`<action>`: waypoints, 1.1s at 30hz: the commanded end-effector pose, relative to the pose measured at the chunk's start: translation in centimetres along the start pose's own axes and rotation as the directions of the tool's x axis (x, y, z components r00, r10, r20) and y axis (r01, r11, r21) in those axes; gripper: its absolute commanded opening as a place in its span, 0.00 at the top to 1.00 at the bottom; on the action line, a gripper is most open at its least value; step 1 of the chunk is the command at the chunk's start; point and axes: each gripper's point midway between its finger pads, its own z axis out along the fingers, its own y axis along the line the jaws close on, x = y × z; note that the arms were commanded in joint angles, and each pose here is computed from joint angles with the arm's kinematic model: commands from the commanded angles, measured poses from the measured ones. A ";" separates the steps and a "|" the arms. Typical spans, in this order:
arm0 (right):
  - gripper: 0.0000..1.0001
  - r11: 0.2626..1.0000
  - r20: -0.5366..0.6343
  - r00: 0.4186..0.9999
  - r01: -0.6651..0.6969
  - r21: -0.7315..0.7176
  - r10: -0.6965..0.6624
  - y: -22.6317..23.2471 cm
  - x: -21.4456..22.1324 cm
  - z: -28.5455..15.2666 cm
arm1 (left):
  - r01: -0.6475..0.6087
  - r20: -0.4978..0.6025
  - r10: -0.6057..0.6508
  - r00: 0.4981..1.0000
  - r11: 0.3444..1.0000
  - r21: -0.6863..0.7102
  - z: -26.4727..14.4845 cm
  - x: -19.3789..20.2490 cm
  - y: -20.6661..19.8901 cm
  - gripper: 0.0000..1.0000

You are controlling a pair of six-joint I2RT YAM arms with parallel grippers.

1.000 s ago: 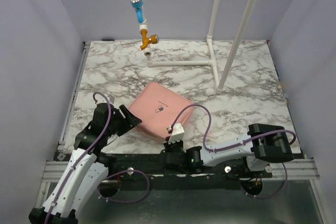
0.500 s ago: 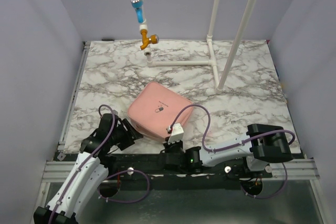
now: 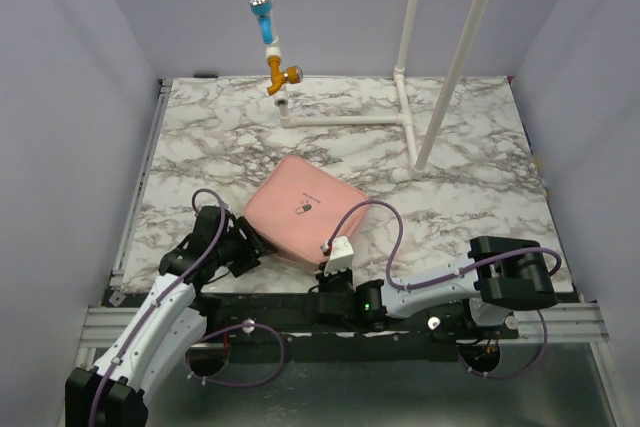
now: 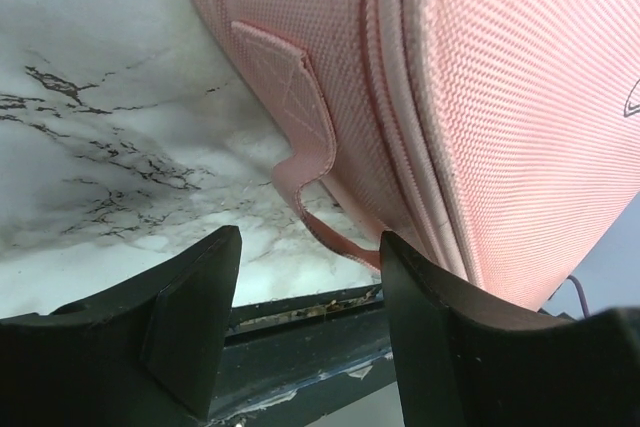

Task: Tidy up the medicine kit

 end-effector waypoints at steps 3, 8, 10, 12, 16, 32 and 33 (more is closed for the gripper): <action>0.99 1.000 0.008 1.000 -0.012 0.007 0.012 -0.1 0.2 0.0 | -0.001 0.025 0.000 1.000 1.000 0.012 0.5 -1.1 -0.8 0.40; 0.99 1.000 0.015 1.000 -0.015 0.008 0.015 -0.3 -0.1 -0.1 | -0.001 0.019 0.001 1.000 1.000 0.005 1.2 -1.1 -0.5 0.51; 0.99 1.000 0.017 1.000 -0.014 0.014 0.014 -0.5 -0.2 -0.2 | -0.005 0.018 0.005 1.000 1.000 0.007 1.4 -1.1 -0.4 0.64; 0.99 1.000 0.021 1.000 -0.011 0.021 0.011 -0.8 -0.3 -0.3 | -0.008 0.022 0.008 1.000 1.000 0.002 1.5 -1.2 -0.3 0.77; 0.99 0.999 0.030 1.000 -0.009 0.038 0.008 -1.8 -0.6 -0.6 | -0.021 0.029 0.021 0.999 1.000 -0.003 1.6 -1.3 -0.2 0.98; 0.91 0.994 0.052 0.996 -0.074 -0.075 0.078 -3.0 -2.3 -2.8 | -0.052 0.029 0.051 0.998 0.999 0.017 1.5 -1.3 -0.5 1.00; 0.81 0.993 0.047 0.995 -0.083 -0.085 0.088 -2.8 -2.3 -2.8 | -0.053 0.030 0.052 0.998 0.998 0.019 1.5 -1.3 -0.5 1.00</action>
